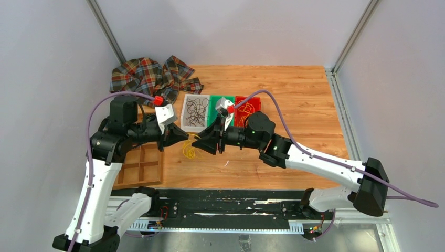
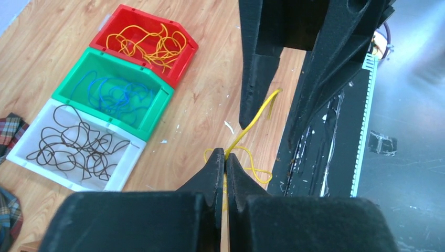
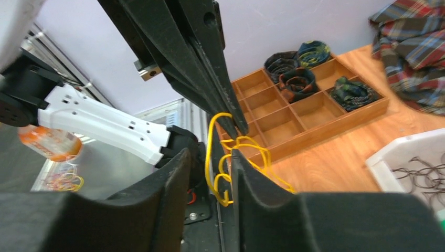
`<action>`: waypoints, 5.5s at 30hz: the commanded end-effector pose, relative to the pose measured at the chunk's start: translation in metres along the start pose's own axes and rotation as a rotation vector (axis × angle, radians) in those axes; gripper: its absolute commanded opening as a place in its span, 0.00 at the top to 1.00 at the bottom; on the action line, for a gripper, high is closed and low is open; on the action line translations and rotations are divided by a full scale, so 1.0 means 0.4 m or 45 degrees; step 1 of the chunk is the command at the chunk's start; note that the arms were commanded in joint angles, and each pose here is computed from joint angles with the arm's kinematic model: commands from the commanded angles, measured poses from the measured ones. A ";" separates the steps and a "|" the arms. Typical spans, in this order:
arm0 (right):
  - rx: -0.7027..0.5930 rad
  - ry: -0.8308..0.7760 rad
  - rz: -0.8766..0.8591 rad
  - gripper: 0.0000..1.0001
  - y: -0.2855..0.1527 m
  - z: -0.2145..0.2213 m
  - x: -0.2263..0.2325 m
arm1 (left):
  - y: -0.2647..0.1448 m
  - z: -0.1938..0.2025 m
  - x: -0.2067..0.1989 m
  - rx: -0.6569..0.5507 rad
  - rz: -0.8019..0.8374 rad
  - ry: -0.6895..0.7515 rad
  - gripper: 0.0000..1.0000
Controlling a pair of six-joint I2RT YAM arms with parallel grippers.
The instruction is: Untangle the cables
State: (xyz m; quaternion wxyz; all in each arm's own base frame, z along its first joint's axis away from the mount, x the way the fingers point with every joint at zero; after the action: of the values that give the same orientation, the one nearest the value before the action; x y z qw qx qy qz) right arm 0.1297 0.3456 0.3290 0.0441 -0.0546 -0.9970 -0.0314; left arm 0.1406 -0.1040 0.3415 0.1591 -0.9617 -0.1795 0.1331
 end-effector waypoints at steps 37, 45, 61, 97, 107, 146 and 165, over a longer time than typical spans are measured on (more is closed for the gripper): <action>-0.265 0.031 -0.224 0.36 0.051 -0.055 0.041 | -0.054 -0.116 -0.113 -0.180 0.231 0.051 0.98; -0.293 0.112 -0.156 0.56 0.102 -0.041 0.013 | -0.068 -0.136 -0.134 -0.202 0.255 0.047 0.98; -0.195 0.171 0.142 0.73 0.128 0.095 -0.061 | -0.097 -0.184 -0.172 -0.248 0.304 0.071 0.97; 0.289 0.137 0.518 0.48 -0.012 0.465 -0.133 | -0.220 -0.433 -0.237 -0.503 0.089 0.457 1.00; 0.176 0.098 0.390 0.42 0.026 0.389 -0.107 | -0.242 -0.482 -0.253 -0.594 0.062 0.499 0.99; 0.167 -0.383 0.192 0.43 0.082 0.257 0.022 | -0.261 -0.501 -0.275 -0.640 0.055 0.543 0.97; 0.055 -0.539 0.193 0.32 0.038 0.210 0.018 | -0.263 -0.495 -0.280 -0.640 0.056 0.534 0.96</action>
State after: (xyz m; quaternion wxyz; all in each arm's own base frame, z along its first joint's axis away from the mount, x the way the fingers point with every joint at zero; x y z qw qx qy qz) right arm 0.1077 0.3502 0.2313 -0.1189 -0.1257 -0.9847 0.0193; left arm 0.0754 -0.1061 0.5778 -0.0458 -0.9821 -0.1510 -0.1029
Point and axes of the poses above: each gripper's point midway between its finger pads, its own y axis out along the fingers, its own x axis along the line the jaws close on, z = x × y, the point moved 7 cm from there along -y, back along the fingers, and after that the axes turned 12 degrees about -y, right-handed, at the moved point
